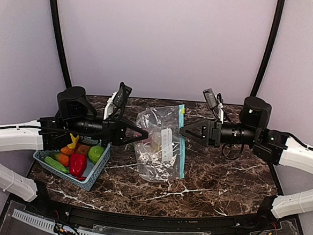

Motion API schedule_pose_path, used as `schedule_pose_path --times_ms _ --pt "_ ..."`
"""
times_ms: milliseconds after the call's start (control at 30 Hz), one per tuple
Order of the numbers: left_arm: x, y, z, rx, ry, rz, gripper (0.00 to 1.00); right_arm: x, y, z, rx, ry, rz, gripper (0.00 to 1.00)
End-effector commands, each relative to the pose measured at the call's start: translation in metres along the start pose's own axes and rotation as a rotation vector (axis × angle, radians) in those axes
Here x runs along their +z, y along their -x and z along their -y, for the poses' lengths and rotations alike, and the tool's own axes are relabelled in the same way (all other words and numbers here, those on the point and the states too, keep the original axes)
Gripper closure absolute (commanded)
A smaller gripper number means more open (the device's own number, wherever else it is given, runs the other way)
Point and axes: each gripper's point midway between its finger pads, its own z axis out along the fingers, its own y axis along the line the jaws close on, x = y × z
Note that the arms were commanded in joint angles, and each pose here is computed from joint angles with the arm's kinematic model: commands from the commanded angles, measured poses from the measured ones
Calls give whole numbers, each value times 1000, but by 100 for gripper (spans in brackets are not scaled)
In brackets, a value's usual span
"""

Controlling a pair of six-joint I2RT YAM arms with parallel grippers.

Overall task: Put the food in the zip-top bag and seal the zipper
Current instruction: Pass from the left arm to the right

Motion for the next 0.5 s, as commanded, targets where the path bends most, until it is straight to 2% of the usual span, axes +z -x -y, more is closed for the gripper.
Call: schedule_pose_path --times_ms 0,267,467 --pt "-2 -4 19 18 -106 -7 99 -4 20 -26 -50 105 41 49" --pt "-3 -4 22 20 -120 -9 99 -3 25 -31 -50 141 52 72" --pt "-5 -7 19 17 -98 -15 99 -4 24 -31 -42 144 55 96"
